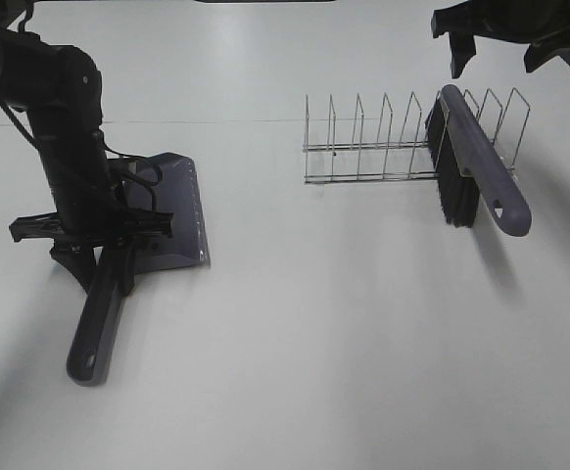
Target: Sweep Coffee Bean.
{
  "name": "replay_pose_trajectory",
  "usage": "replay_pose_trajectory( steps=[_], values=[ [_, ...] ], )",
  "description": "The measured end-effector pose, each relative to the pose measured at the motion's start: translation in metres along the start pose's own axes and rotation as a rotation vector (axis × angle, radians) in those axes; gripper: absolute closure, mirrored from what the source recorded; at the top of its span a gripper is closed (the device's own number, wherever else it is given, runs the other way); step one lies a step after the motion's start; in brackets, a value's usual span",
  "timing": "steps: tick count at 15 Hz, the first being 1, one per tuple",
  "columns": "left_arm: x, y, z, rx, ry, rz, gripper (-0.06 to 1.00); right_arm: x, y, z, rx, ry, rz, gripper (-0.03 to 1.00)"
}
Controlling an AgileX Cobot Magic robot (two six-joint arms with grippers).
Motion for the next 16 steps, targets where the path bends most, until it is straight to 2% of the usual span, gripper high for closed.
replay_pose_trajectory(
  steps=[9,10,11,13,14,16],
  values=[
    [0.006,0.005,0.001,-0.02,-0.004,-0.016,0.59,-0.003,0.001,-0.078,-0.031,0.062,-0.076,0.24],
    [0.005,0.005,0.001,-0.022,-0.004,-0.016,0.57,-0.004,0.001,-0.087,-0.037,0.062,-0.087,0.24],
    [0.005,0.006,0.001,-0.027,-0.008,-0.018,0.49,-0.006,0.0,-0.096,-0.037,0.061,-0.093,0.24],
    [0.006,0.007,0.0,-0.035,0.0,-0.014,0.25,-0.01,-0.006,-0.11,-0.026,0.057,-0.106,0.24],
    [0.008,0.007,0.0,-0.034,0.012,-0.008,0.19,-0.012,-0.01,-0.116,-0.026,0.056,-0.11,0.24],
    [0.015,0.006,-0.002,-0.029,0.055,0.012,0.16,-0.016,-0.026,-0.126,-0.006,0.066,-0.106,0.24]
  ],
)
Point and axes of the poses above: a point on each arm's last joint axis where the gripper is mounted, z pointing out along that axis toward the gripper, x along the wrist's bending axis when the last joint is at zero, y = z × x, the point moved 7 cm from there along z, pointing out along that axis toward the gripper, and after that the axes turned 8 degrees about z, right-handed, at the moved point
